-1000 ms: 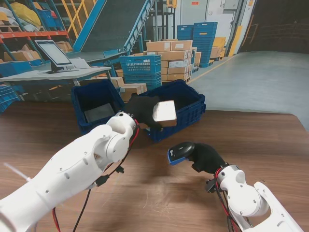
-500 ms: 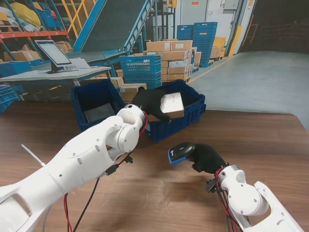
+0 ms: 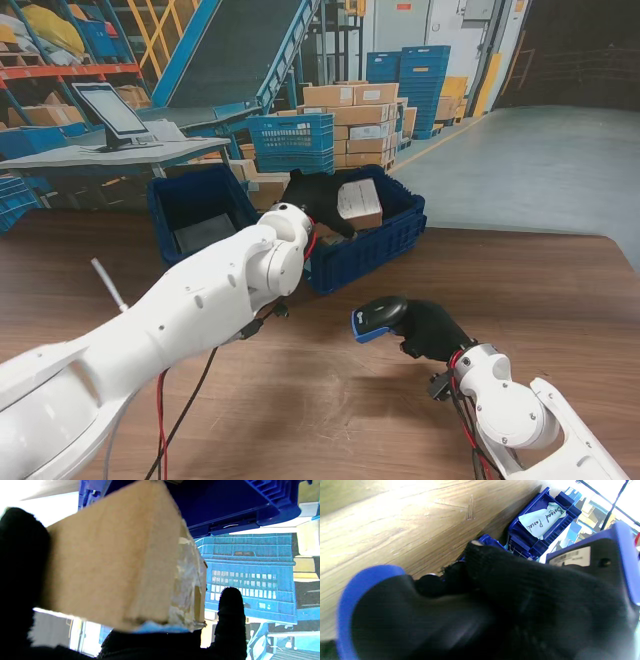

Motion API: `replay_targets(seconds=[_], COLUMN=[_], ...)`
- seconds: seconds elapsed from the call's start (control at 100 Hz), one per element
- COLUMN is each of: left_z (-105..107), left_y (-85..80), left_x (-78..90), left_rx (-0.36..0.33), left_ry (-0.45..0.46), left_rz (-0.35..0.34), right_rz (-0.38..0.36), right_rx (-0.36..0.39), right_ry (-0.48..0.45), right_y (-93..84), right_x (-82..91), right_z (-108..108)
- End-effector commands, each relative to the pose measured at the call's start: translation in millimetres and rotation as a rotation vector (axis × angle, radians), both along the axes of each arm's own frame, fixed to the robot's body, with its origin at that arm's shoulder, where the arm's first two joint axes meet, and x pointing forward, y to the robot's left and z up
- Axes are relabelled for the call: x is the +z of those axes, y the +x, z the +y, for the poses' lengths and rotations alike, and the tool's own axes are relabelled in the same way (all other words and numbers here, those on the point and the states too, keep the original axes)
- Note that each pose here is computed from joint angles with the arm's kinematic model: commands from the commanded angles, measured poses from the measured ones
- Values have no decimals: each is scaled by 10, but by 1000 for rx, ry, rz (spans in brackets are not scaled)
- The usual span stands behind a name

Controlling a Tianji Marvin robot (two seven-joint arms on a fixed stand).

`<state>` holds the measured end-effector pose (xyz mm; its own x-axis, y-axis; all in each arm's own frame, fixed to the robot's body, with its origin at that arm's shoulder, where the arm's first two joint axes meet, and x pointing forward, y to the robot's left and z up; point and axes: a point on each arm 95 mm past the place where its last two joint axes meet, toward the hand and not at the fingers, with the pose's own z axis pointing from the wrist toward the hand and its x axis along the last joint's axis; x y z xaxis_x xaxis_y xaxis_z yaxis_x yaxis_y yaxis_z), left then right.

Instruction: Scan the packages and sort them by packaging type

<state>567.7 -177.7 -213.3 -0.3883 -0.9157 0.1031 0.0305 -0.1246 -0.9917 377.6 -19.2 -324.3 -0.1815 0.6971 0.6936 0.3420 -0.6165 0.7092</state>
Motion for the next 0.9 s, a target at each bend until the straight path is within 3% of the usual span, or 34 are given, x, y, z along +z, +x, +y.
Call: replay_targets(seconds=[0.0,0.37,0.89], left_z=[-147,-340,-283], left_y=[42,368,441], left_x=[96,-21,-134], left_rx=[-14,50,142], left_ry=[-21,-90,-111], left_rz=[3,-17,-4], right_rz=[20,48,58], right_rx=[13,11,12], right_ry=[6,14,19], right_y=[-23,-15,-26], right_x=[-51,-115,-133], right_z=[10,-65,-91])
